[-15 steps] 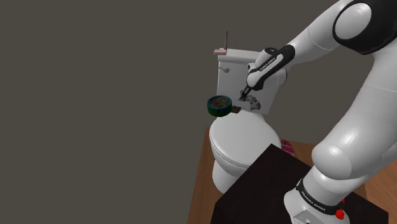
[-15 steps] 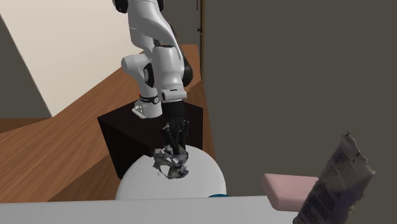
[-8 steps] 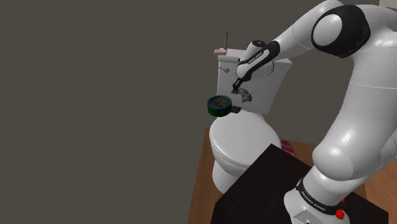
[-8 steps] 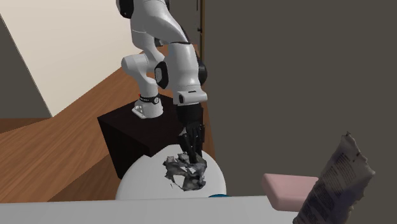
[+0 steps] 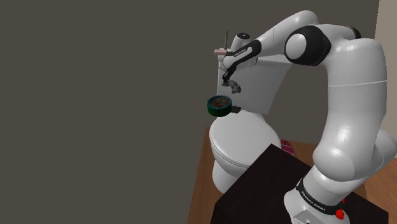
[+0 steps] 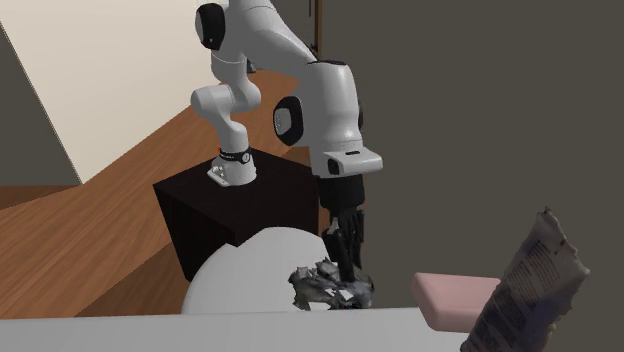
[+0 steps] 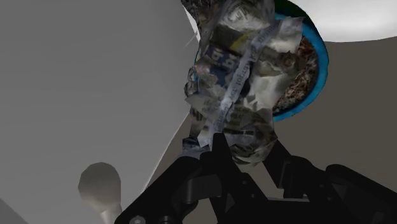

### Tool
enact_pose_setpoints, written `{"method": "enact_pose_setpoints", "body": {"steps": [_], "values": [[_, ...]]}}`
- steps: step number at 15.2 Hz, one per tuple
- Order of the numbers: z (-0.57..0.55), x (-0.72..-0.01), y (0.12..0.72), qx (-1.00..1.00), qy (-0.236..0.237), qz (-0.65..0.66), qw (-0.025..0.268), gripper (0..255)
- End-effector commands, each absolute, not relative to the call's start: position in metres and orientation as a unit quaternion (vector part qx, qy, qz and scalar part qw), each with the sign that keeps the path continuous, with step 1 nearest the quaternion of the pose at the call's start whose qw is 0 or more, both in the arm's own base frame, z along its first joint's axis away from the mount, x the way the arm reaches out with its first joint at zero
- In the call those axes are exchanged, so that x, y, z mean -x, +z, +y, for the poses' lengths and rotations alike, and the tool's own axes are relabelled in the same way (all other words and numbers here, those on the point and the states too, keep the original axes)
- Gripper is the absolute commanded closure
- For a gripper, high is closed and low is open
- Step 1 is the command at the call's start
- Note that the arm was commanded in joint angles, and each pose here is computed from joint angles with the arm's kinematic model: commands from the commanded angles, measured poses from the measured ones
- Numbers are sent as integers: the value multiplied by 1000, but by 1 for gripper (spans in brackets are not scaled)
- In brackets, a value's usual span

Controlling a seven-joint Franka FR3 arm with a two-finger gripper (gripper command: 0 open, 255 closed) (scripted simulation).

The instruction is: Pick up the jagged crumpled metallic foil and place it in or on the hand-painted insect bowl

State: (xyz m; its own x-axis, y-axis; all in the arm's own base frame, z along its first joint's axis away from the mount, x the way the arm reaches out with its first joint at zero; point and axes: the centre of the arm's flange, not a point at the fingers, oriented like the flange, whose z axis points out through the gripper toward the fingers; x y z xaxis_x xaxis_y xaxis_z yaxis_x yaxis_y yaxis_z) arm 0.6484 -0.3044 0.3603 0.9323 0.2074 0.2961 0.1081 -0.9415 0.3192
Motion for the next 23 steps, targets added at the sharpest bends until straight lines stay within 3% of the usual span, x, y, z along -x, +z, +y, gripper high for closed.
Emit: {"method": "enact_pose_setpoints", "body": {"steps": [1, 23], "values": [[-310, -675, 366, -971, 165, 81, 150, 255], [-314, -698, 261, -971, 165, 81, 150, 255]]}}
